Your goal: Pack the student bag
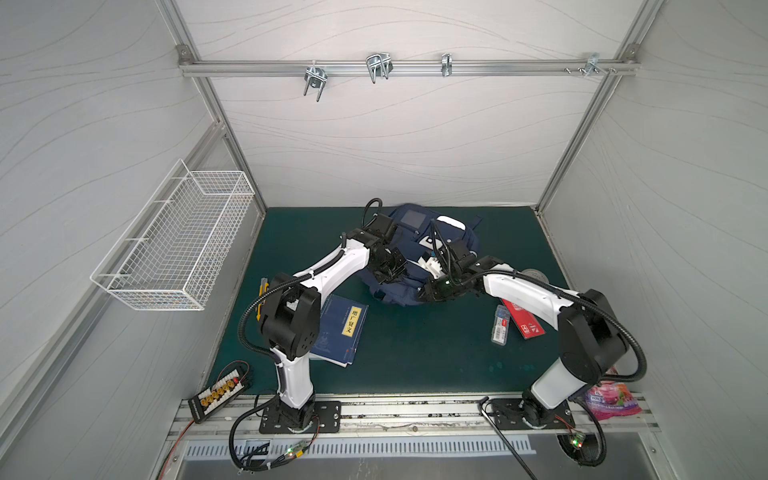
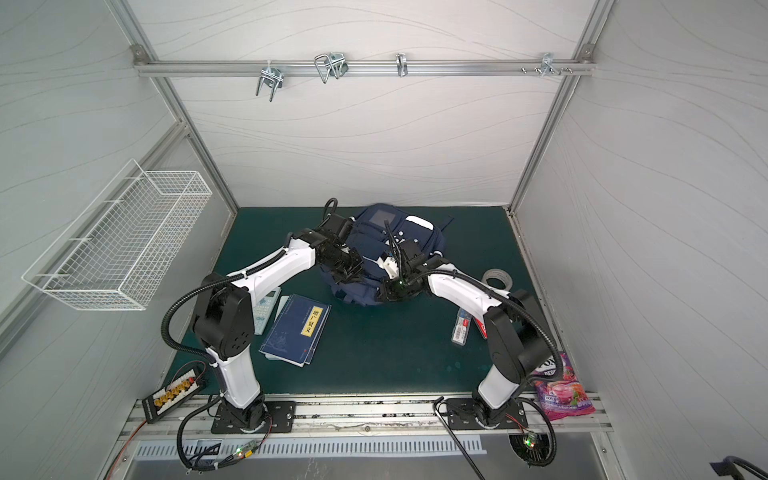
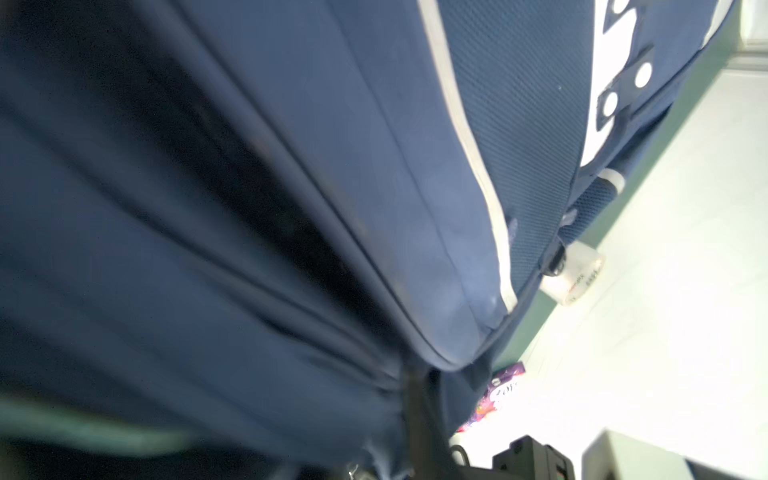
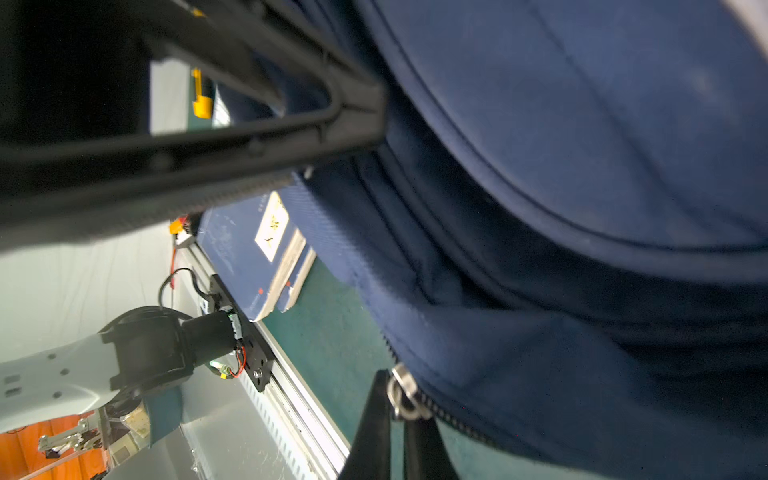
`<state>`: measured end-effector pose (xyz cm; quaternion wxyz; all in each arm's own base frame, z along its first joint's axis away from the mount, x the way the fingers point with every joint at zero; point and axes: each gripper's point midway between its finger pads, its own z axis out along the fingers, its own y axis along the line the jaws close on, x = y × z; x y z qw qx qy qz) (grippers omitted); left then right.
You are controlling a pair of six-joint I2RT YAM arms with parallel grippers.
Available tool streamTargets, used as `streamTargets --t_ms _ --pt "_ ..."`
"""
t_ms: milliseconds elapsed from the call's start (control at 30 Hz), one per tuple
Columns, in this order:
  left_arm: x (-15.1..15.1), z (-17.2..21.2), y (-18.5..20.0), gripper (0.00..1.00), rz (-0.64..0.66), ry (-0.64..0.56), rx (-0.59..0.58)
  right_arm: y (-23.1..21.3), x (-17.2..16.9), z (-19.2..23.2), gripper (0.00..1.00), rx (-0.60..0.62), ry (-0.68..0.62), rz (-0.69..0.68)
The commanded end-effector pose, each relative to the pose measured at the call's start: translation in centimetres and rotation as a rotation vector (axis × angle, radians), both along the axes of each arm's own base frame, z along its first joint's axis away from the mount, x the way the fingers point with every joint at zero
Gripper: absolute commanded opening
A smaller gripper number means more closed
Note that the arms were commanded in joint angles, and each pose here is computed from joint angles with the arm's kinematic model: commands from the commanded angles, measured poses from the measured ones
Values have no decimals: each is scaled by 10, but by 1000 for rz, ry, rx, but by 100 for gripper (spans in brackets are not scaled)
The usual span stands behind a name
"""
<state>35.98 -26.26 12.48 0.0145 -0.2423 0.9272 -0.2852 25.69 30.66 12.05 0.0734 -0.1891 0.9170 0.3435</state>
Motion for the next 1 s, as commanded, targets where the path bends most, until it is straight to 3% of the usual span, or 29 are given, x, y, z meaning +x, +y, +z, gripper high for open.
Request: streamTargets --t_ms 0,67,133,233,367,567,667,867,967 --pt "30 37 32 81 88 -140 -81 -11 -16 7 0 -86 62 13" --pt "30 33 76 86 160 -146 -19 -18 -18 8 0 -126 95 8" --pt "30 23 117 83 247 -121 20 -23 -23 2 0 -169 136 7" --pt "38 4 147 77 316 -73 -2 -23 -25 -4 0 -187 168 18" --pt "60 -6 143 69 319 -69 -71 -20 -28 -5 0 -190 200 32" --pt "77 -32 116 67 266 -37 -124 -13 -29 1 0 -171 209 41" --pt "75 -51 110 55 249 -2 -119 -9 -29 2 0 -163 223 40" --pt "74 -61 101 0 255 9 -172 11 -50 3 0 -145 286 105" --pt "72 -49 94 0 235 -26 -181 33 -58 5 0 -140 292 150"
